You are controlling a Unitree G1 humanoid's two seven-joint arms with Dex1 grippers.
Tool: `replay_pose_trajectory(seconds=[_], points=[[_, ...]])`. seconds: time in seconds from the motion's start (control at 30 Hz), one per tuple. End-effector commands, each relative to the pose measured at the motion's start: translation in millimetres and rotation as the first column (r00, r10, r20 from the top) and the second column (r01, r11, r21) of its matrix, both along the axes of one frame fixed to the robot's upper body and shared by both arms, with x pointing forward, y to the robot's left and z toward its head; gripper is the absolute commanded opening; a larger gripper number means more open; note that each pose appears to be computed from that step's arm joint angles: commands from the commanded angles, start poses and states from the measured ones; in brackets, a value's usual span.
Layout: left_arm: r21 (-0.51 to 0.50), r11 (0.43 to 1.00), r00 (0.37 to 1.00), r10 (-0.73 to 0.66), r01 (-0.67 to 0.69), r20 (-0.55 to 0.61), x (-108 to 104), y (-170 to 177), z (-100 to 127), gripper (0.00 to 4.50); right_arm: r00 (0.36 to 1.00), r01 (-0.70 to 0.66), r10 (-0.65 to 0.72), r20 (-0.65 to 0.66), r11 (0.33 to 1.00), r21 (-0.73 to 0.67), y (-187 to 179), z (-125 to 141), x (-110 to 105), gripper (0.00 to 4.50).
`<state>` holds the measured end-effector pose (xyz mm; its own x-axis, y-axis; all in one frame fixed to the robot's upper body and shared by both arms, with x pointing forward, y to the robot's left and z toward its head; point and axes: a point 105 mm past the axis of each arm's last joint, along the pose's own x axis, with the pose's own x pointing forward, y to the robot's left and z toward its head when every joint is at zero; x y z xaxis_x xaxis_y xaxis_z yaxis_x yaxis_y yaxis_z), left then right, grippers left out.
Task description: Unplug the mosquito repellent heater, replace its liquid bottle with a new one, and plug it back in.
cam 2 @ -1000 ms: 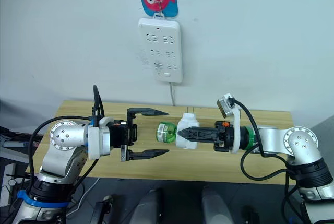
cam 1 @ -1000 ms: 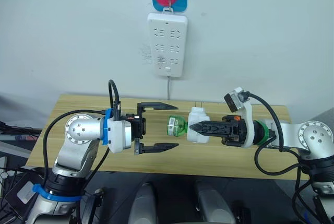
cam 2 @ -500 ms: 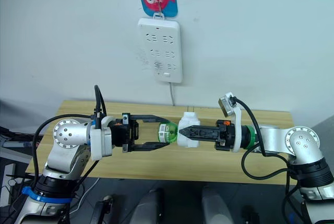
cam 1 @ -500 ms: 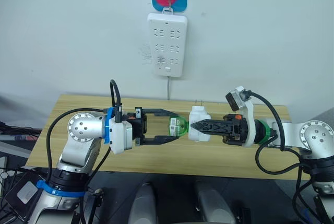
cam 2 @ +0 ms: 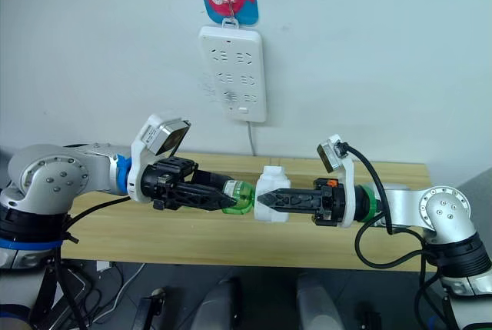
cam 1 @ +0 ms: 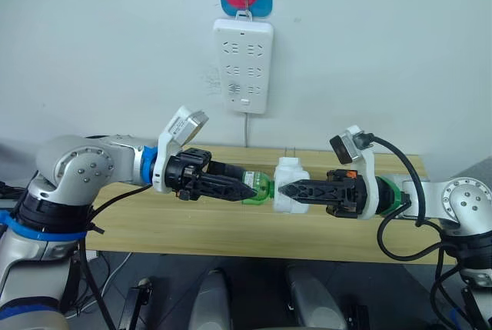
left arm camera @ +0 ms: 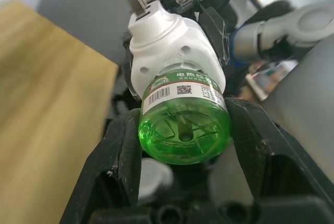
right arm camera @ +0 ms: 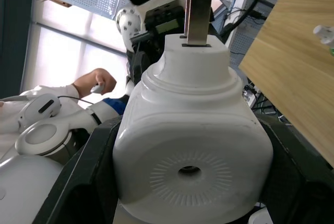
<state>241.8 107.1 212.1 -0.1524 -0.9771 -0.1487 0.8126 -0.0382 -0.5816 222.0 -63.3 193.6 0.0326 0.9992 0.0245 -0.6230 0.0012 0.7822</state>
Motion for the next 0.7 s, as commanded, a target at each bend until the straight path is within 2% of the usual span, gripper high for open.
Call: replay_pose_trajectory(seconds=[0.03,0.5,0.7], points=[[-0.017,0.997,0.997,0.069,-0.069,-0.025,1.2,20.1,12.6,2.27,1.000,0.003,-0.003,0.000,1.000,-0.029,-5.4,-2.5,-2.9,3.05],[0.010,0.988,0.981,0.152,-0.152,-0.120,-3.1,37.2,8.8,2.27,0.999,0.035,-0.035,-0.004,0.998,-0.046,-8.9,-4.4,2.1,3.05],[0.040,0.989,0.983,0.147,-0.144,-0.110,-9.7,40.8,4.7,2.27,0.998,0.070,-0.070,0.005,0.995,-0.068,-13.3,-7.6,6.3,3.05]])
